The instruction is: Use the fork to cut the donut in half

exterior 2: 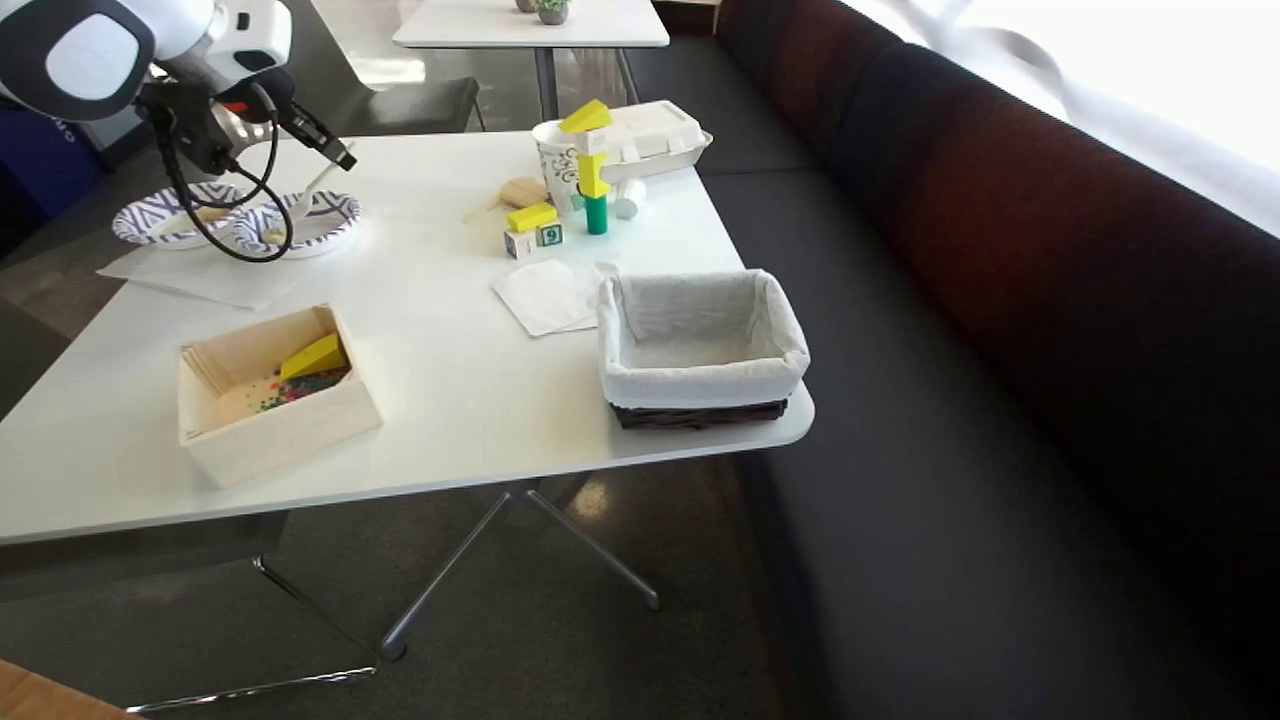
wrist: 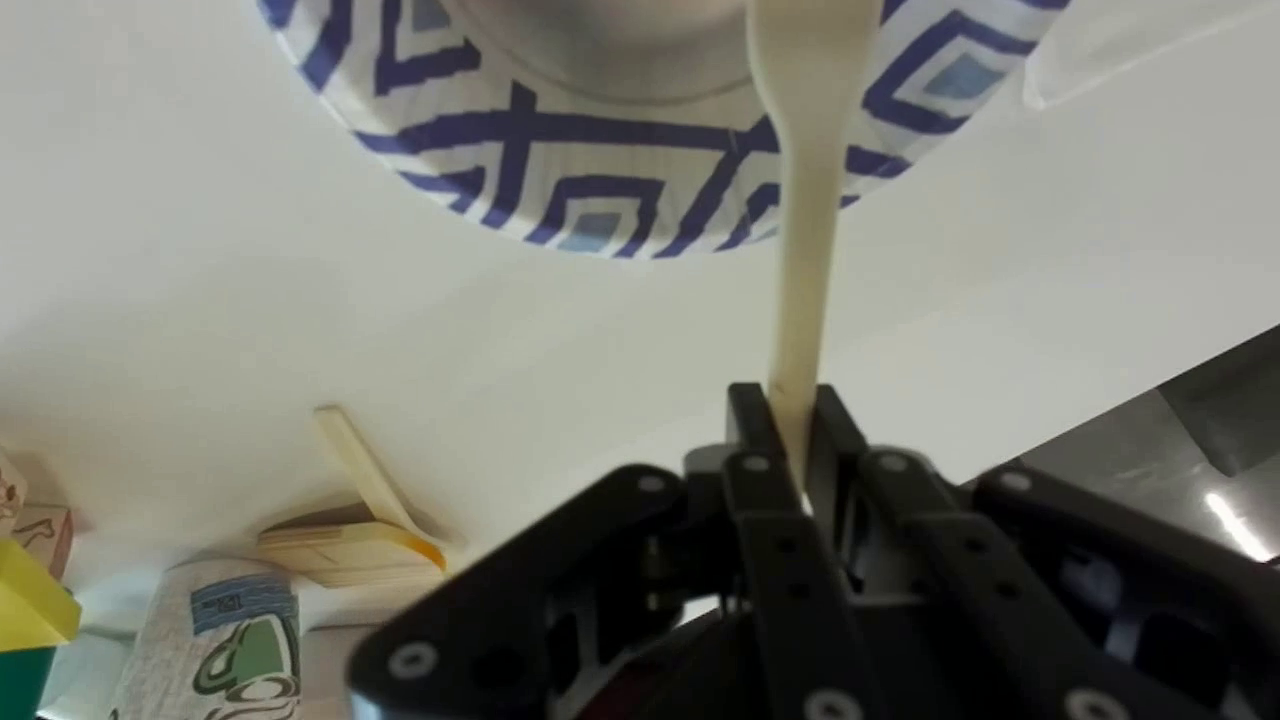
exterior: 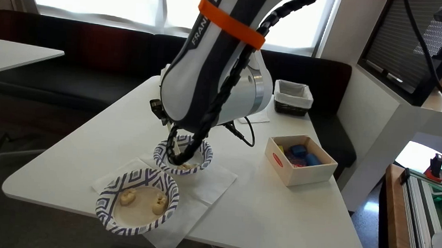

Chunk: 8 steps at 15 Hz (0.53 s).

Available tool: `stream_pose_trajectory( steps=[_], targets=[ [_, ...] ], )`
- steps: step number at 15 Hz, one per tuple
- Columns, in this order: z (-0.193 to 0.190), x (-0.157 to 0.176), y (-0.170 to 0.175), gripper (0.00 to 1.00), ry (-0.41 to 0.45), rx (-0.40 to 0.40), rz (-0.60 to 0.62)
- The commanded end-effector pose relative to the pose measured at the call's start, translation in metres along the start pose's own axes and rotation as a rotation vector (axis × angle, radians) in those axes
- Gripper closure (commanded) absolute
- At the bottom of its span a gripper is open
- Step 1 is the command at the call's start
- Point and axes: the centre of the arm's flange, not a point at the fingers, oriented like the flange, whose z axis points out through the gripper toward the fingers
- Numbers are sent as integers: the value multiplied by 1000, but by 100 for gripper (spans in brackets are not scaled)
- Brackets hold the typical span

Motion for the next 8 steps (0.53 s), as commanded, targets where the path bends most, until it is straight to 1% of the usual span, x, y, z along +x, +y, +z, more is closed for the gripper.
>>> stream_pose_trajectory(
  steps=[1,8],
  targets=[
    [-5,-7,0,97,39,1,-51],
    [-6,-13,2,97,58,-5,-100]
  ],
)
